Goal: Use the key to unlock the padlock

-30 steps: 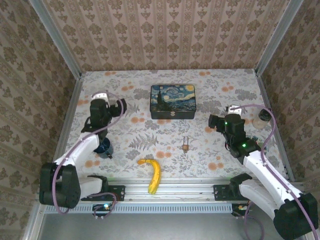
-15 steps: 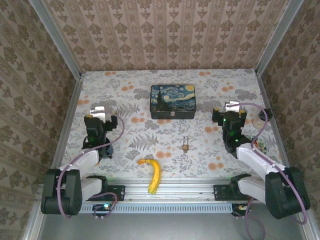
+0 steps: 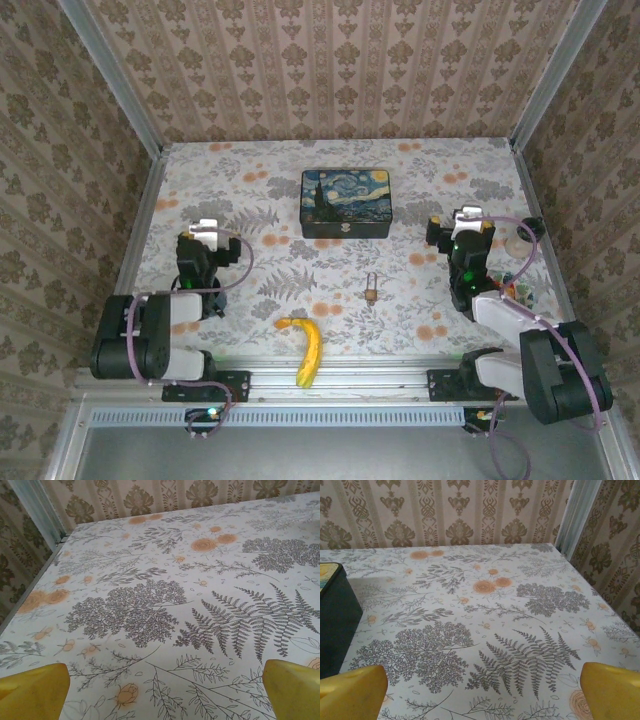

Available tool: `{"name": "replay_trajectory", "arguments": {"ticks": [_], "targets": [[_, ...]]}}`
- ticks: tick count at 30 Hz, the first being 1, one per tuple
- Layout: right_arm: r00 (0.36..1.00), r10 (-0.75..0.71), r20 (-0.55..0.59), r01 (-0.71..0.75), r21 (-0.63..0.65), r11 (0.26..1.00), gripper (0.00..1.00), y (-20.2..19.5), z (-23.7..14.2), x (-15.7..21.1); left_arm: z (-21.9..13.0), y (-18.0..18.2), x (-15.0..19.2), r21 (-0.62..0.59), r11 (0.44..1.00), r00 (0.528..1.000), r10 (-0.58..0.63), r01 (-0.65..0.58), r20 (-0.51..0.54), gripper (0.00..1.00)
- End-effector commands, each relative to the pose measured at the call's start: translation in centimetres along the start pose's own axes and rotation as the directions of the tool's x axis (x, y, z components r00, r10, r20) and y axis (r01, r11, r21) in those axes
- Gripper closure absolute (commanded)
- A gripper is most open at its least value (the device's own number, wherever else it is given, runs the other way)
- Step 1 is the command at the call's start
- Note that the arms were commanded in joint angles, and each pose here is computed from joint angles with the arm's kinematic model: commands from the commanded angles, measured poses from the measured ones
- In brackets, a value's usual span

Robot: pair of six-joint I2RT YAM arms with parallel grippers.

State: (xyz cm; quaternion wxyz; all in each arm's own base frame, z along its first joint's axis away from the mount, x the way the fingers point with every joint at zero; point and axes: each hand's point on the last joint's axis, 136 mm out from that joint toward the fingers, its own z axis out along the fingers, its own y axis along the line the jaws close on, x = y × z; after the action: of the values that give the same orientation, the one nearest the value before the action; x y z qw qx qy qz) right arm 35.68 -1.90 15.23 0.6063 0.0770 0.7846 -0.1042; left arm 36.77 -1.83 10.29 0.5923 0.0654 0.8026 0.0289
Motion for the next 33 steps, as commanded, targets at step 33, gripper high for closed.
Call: {"name": "replay_trajectory", "arguments": {"ticks": [33], "targets": [[0.993, 0.026, -0.116, -0.052, -0.227, 0.973, 0.00, 2.6, 5.1, 4.3, 3.2, 1.3, -0.2, 0.041, 0.998, 0.999, -0.050, 0.050, -0.019, 0.00]]}}
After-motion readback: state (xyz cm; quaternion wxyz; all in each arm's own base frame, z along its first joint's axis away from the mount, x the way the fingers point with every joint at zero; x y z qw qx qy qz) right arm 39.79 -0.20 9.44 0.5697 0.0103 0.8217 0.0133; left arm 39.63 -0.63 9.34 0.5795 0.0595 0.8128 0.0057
